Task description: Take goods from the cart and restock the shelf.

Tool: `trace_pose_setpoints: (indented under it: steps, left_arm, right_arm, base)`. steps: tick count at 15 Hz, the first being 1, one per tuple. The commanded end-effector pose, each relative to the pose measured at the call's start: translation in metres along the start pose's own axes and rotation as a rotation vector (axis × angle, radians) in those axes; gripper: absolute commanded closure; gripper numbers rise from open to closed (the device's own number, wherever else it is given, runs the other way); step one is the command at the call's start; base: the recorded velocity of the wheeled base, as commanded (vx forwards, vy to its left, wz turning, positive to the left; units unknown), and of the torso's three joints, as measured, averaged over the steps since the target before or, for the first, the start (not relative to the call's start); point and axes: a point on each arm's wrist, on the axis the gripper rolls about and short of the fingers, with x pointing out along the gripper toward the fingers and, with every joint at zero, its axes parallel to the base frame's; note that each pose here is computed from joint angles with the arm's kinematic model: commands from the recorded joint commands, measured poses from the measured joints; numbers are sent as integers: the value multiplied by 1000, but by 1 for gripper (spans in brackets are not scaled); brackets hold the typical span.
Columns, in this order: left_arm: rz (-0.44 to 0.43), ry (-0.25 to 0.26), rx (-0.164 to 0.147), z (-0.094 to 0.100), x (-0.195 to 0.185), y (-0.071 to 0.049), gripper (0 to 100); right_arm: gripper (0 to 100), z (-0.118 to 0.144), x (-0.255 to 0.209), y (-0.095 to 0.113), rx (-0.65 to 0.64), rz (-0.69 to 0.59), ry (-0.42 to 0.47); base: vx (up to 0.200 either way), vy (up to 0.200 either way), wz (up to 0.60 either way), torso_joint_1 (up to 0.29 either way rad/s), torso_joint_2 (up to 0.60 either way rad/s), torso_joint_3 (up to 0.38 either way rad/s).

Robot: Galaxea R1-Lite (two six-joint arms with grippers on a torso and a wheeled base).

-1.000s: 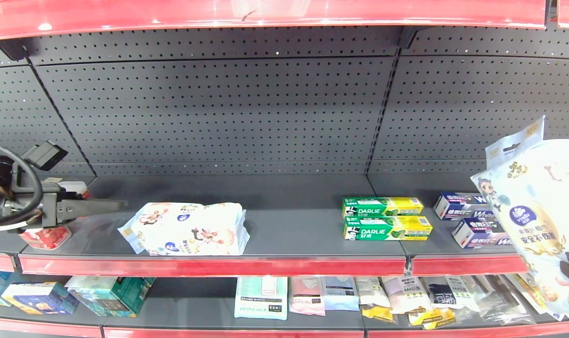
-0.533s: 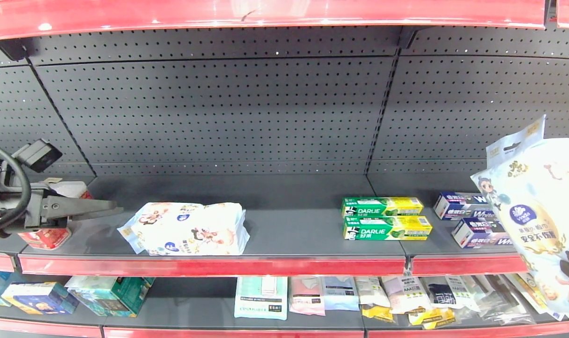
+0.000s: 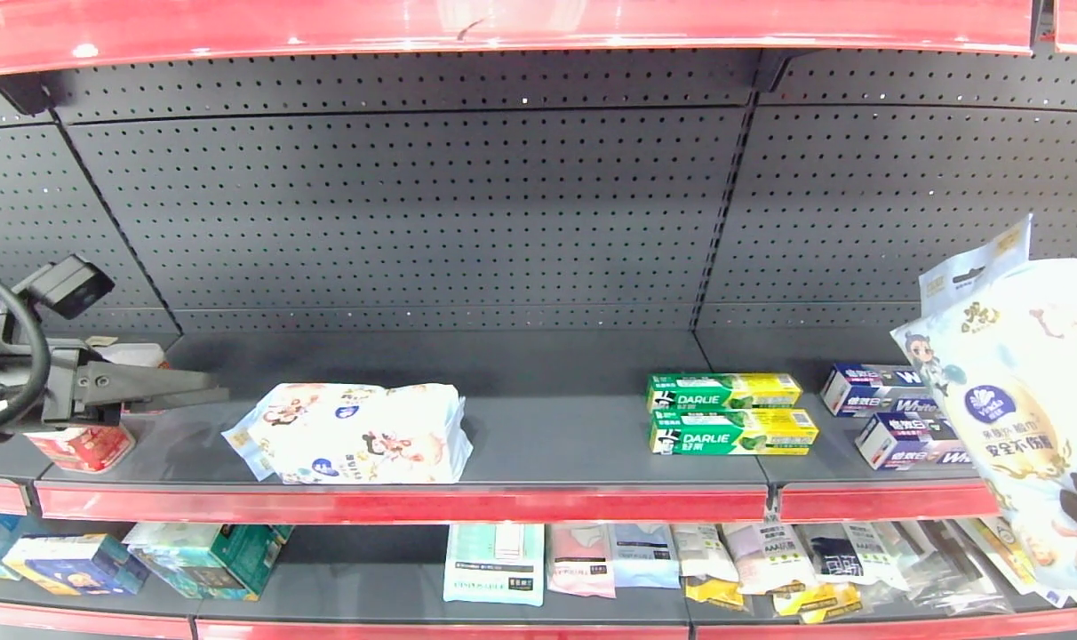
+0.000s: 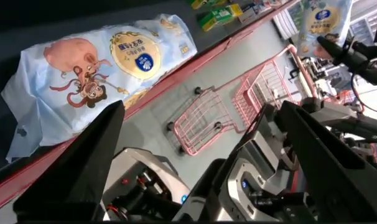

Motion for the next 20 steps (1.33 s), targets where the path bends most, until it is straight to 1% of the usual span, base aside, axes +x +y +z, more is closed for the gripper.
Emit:
trace_pose_setpoints:
  steps: [1, 2, 3, 4, 5, 6, 7, 8, 9, 10, 11, 12, 13, 14, 15, 16, 17, 18, 19, 20]
  left_arm:
    - [17, -16, 40, 15, -4, -3, 0]
    - [26, -24, 79, 19, -4, -2, 0]
    - [35, -34, 130, 21, -3, 1, 0]
    - [39, -35, 160, 22, -2, 3, 0]
    - [39, -30, 165, 22, -1, 2, 0]
    - [58, -18, 183, 24, -1, -1, 0]
    - [108, 5, 212, 27, -3, -3, 0]
    - [169, 28, 286, 31, -4, -2, 0]
    - [206, 35, 337, 32, -5, 1, 0]
    - [214, 30, 360, 31, -5, 0, 0]
    - [221, 31, 370, 29, -5, 0, 0]
    - [229, 25, 391, 27, -4, 2, 0]
    - [244, 19, 396, 25, -3, 6, 0]
    - [277, 26, 368, 23, -1, 10, 0]
    - [356, 34, 341, 19, 1, 18, 0]
    - [398, 33, 344, 13, 3, 26, 0]
    - [422, 27, 353, 7, 6, 33, 0]
    - [468, 22, 354, 1, 8, 38, 0]
    - [501, 21, 355, 0, 8, 40, 0]
    - [590, 6, 341, 2, 8, 44, 0]
  right_arm:
    - [100, 2, 0, 0, 1, -3, -6]
    - [100, 2, 0, 0, 1, -1, -6]
    - [100, 2, 0, 0, 1, -1, -6]
    - [100, 2, 0, 0, 3, -1, -6]
    - [100, 1, -1, 0, 3, -1, -6]
    - [100, 1, -1, 0, 4, -1, -6]
    - [100, 1, -1, 0, 4, -1, -6]
    - [100, 1, -1, 0, 5, -3, -7]
    - [100, 1, -1, 0, 6, -3, -7]
    - [100, 1, -1, 0, 14, -3, -9]
    - [100, 1, -2, 0, 23, -4, -10]
    - [100, 0, -2, 0, 25, -4, -10]
    - [100, 0, -2, 0, 25, -3, -9]
    - [100, 0, -2, 0, 25, -3, -7]
    - [100, -1, -1, 0, 25, -2, -6]
    - [100, -1, -1, 0, 25, -2, -6]
    - [100, -1, -1, 0, 25, -2, -6]
    - [100, 0, -2, 0, 25, -4, -10]
    - [100, 0, -2, 0, 25, -4, -12]
    - [100, 1, -3, 0, 25, -5, -15]
  base:
    - [0, 0, 0, 0, 0, 0]
    - [0, 0, 0, 0, 0, 0]
    - [0, 0, 0, 0, 0, 0]
    - [0, 0, 0, 0, 0, 0]
    - [0, 0, 0, 0, 0, 0]
    - [0, 0, 0, 0, 0, 0]
    - [0, 0, 0, 0, 0, 0]
    - [0, 0, 0, 0, 0, 0]
    - [0, 0, 0, 0, 0, 0]
    - [0, 0, 0, 0, 0, 0]
    - [0, 0, 0, 0, 0, 0]
    - [0, 0, 0, 0, 0, 0]
    - [0, 0, 0, 0, 0, 0]
    - [0, 0, 0, 0, 0, 0]
    - [0, 0, 0, 0, 0, 0]
    - [0, 0, 0, 0, 0, 0]
    - [0, 0, 0, 0, 0, 0]
    - [0, 0, 0, 0, 0, 0]
    - [0, 0, 0, 0, 0, 0]
    - [0, 0, 0, 0, 0, 0]
